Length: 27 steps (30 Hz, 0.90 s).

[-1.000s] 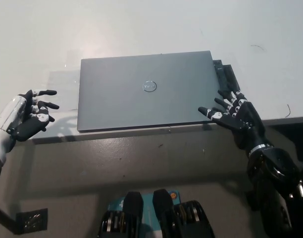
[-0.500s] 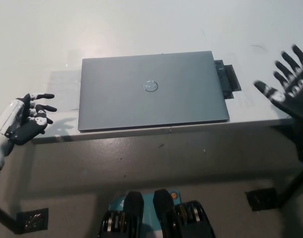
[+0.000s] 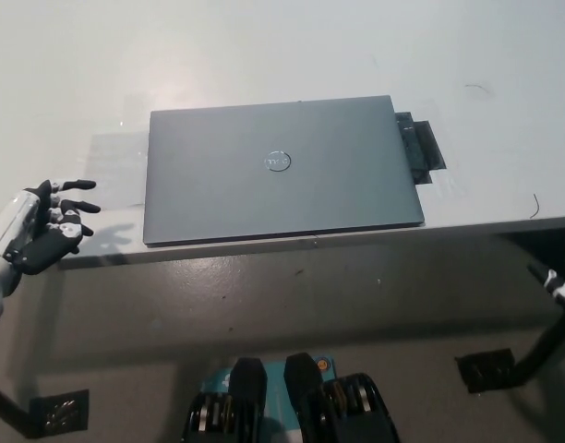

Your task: The robot uses its right hand to push down on the lid of a laptop kept in the middle of the desk to close it

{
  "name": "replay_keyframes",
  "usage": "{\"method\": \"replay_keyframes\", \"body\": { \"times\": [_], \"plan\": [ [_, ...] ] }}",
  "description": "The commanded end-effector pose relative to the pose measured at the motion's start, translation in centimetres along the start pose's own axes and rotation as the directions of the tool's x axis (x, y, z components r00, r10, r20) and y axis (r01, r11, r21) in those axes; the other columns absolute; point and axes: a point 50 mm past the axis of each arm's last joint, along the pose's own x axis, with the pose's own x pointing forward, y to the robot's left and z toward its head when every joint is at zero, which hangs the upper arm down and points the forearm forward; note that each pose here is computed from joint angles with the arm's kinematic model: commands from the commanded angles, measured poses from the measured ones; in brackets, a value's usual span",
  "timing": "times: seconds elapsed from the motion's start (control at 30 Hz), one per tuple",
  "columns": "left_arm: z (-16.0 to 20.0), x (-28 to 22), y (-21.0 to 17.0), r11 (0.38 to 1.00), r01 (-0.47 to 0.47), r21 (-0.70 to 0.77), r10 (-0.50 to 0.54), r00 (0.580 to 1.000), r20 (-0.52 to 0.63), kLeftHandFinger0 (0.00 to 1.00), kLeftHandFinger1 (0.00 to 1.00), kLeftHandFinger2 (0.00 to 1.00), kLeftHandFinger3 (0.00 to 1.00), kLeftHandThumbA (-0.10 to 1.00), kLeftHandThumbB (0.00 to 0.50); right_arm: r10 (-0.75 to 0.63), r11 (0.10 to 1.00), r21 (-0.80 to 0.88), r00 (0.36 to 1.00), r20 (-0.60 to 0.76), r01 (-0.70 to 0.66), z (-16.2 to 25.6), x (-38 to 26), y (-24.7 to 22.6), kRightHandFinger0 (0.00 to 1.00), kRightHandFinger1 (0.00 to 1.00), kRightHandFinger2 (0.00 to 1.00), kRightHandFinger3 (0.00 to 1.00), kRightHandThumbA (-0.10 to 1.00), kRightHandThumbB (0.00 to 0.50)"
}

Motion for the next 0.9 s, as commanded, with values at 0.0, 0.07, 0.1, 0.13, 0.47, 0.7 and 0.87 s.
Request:
{"method": "replay_keyframes", "body": {
  "times": [0.0,0.07,0.1,0.13,0.47,0.7,0.87],
  "plan": [
    [0.9,0.0,1.0,0.999,-0.036,0.009,0.036,0.999,0.025,0.36,0.46,0.58,0.71,-0.01,0.028,0.011,1.000,0.017,0.998,0.068,-0.012,0.2,-0.5,-0.5,0.96,0.92,0.91,1.00,1.00,0.227],
    [0.8,0.0,0.9,0.999,-0.034,0.009,0.034,0.999,0.025,0.36,0.46,0.58,0.71,-0.01,0.022,-0.004,1.000,0.012,0.999,0.054,0.003,-0.5,-0.8,-0.9,0.95,0.91,0.91,1.00,1.00,0.244],
    [0.8,0.0,0.9,0.999,-0.033,0.009,0.032,0.999,0.025,0.37,0.46,0.58,0.72,-0.01,0.017,-0.014,1.000,0.012,0.999,0.042,0.013,-1.0,-1.0,-1.1,0.95,0.92,0.90,1.00,1.00,0.262],
    [0.7,-0.1,1.0,0.999,-0.034,0.008,0.033,0.999,0.025,0.37,0.46,0.58,0.72,-0.02,0.017,-0.016,1.000,0.011,0.999,0.038,0.015,-1.1,-1.0,-1.2,0.95,0.92,0.90,1.00,1.00,0.262],
    [0.5,-0.4,0.8,0.999,-0.038,-0.008,0.038,0.999,0.022,0.37,0.47,0.60,0.73,0.01,0.030,-0.039,0.999,0.027,0.999,0.004,0.039,-1.9,-0.2,-1.9,0.94,0.91,0.91,1.00,1.00,0.237],
    [-0.2,-1.1,0.4,0.999,-0.045,-0.008,0.045,0.999,0.001,0.42,0.49,0.62,0.74,0.02,0.015,0.003,0.997,-0.073,1.000,0.007,-0.003,-1.7,0.0,-2.0,1.00,0.97,0.97,1.00,1.00,0.227],
    [-0.2,-1.0,0.5,0.998,-0.055,-0.024,0.055,0.998,-0.001,0.38,0.47,0.60,0.72,-0.02,0.013,-0.017,0.993,-0.117,1.000,0.015,0.019,-1.3,0.6,-2.0,1.00,0.94,0.94,1.00,1.00,0.199]
  ]
}}
